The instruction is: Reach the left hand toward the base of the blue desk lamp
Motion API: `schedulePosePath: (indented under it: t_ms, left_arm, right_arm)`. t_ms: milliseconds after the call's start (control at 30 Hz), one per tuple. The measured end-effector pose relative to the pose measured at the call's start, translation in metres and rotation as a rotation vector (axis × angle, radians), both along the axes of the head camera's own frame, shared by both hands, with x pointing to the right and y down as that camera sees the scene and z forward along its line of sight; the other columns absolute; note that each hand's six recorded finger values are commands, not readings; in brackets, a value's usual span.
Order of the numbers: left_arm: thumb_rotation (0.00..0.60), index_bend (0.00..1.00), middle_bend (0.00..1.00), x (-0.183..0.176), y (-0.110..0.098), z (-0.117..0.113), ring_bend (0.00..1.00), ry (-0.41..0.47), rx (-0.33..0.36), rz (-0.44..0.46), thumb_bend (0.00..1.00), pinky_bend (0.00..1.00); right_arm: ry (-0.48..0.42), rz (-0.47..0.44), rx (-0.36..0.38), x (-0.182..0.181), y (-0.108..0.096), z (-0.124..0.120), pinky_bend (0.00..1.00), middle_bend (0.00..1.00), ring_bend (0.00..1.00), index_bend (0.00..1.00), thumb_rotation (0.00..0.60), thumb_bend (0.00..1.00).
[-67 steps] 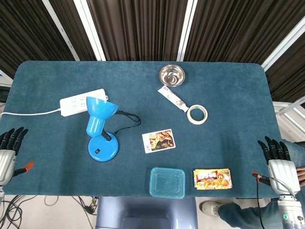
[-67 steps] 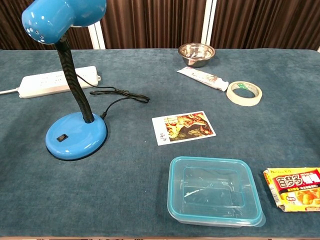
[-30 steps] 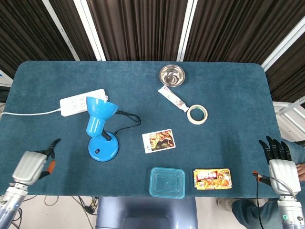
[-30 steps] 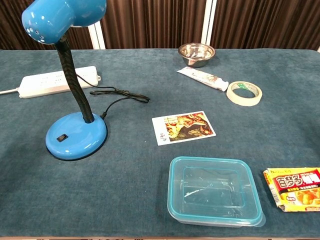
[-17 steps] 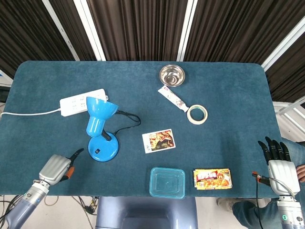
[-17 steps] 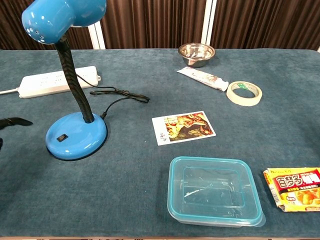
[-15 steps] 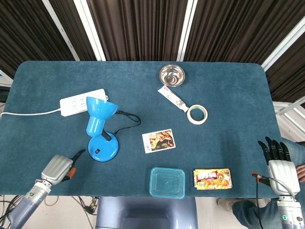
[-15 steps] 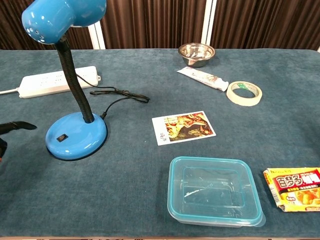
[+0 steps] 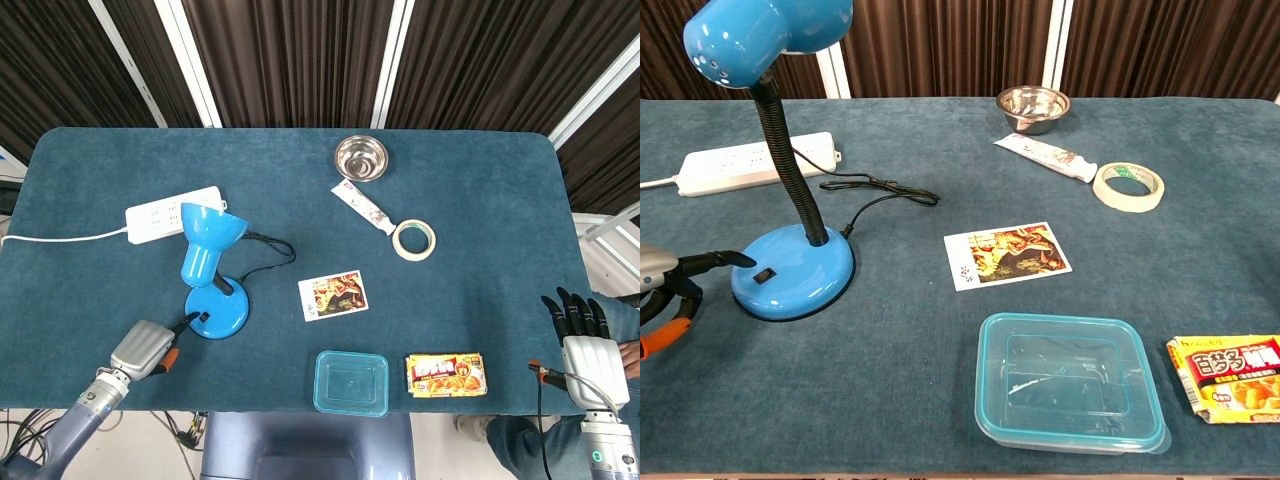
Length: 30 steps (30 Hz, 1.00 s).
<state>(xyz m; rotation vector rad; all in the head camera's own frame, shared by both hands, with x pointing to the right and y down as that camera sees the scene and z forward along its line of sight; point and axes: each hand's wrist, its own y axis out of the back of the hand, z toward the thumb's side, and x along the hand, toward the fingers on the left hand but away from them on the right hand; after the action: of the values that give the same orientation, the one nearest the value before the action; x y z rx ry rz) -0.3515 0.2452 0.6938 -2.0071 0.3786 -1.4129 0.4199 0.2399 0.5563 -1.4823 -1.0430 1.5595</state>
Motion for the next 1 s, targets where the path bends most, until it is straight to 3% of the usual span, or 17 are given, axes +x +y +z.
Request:
schedulePosePath:
  t_ms: [833,933,1000]
  left_arm:
    - [0.6,0.05,0.57,0.008,0.004,0.012,0.68,-0.025,-0.041,0.047,0.56,0.79]
    - [0.6,0.05,0.53,0.008,0.002,0.013,0.64,-0.025,-0.049,0.047,0.55,0.78]
    - [0.6,0.05,0.46,0.008,-0.001,0.01,0.52,-0.021,-0.037,0.041,0.43,0.75]
  right_arm:
    - [0.015,0.015,-0.002,0.002,0.0,0.0,0.0,0.06,0.01,0.12,0.6,0.2]
    - [0.017,0.014,-0.002,0.002,0.0,0.0,0.0,0.06,0.01,0.12,0.6,0.2]
    - [0.018,0.015,-0.002,0.002,0.0,0.0,0.0,0.06,0.01,0.12,0.6,0.2]
